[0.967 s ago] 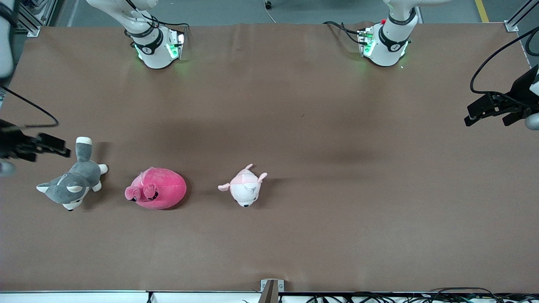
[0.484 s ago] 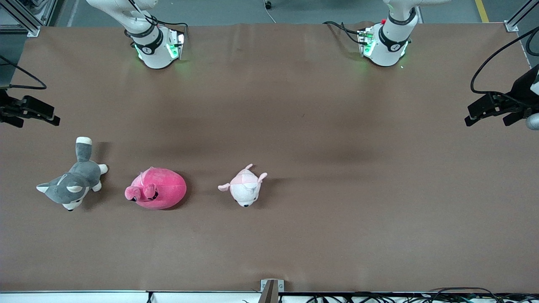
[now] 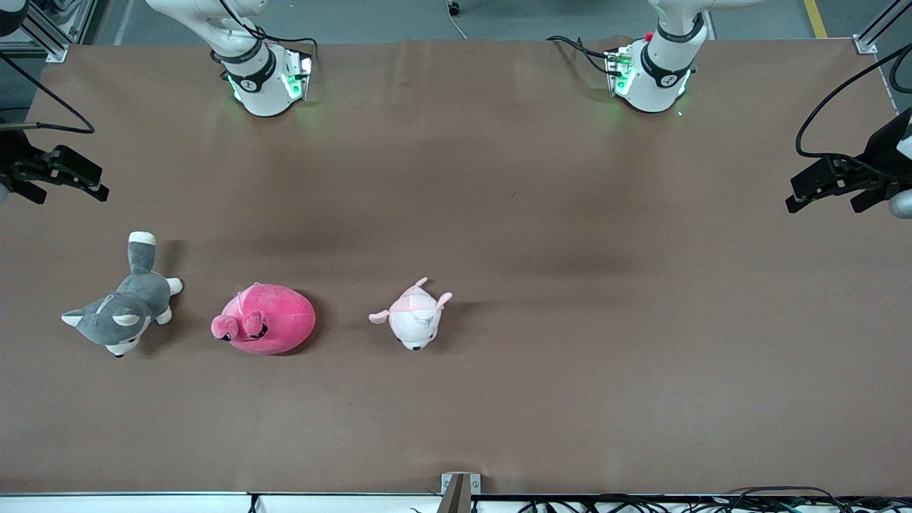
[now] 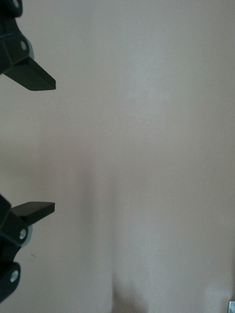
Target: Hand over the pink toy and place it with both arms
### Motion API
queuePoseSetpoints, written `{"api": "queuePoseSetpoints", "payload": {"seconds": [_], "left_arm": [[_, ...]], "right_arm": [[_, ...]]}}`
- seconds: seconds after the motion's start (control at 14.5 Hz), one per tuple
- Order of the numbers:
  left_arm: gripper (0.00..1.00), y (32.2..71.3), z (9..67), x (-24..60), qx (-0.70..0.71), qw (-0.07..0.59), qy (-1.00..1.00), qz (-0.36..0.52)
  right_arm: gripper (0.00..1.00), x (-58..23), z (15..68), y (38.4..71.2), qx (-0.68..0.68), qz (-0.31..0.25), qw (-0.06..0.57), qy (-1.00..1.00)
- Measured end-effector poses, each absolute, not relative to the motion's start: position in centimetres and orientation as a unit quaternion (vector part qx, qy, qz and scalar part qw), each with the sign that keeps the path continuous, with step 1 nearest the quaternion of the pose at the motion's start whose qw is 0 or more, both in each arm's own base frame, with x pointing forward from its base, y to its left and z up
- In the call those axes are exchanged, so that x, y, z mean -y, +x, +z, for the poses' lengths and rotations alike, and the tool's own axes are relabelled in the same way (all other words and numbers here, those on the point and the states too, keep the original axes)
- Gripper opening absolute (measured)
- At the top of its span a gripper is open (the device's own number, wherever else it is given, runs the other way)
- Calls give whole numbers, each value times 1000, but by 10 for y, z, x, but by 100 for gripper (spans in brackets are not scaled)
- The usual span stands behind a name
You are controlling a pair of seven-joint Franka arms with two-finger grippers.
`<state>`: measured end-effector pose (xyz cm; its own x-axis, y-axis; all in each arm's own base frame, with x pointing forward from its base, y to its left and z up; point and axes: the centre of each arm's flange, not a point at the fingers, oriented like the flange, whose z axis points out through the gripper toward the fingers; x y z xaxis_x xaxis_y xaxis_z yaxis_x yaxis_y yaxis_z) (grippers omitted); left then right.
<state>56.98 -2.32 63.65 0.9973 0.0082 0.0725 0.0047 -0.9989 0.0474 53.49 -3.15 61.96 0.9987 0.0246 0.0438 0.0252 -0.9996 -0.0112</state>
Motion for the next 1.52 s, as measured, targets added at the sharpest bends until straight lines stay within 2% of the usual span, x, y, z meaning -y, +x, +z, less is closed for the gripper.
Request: {"api": "queuePoseSetpoints", "payload": {"seconds": [1.52], "left_arm": [[100,568,637,23,-14,24,999,33]], "right_arm": [[100,30,611,531,10,-12,6,-1000]]}}
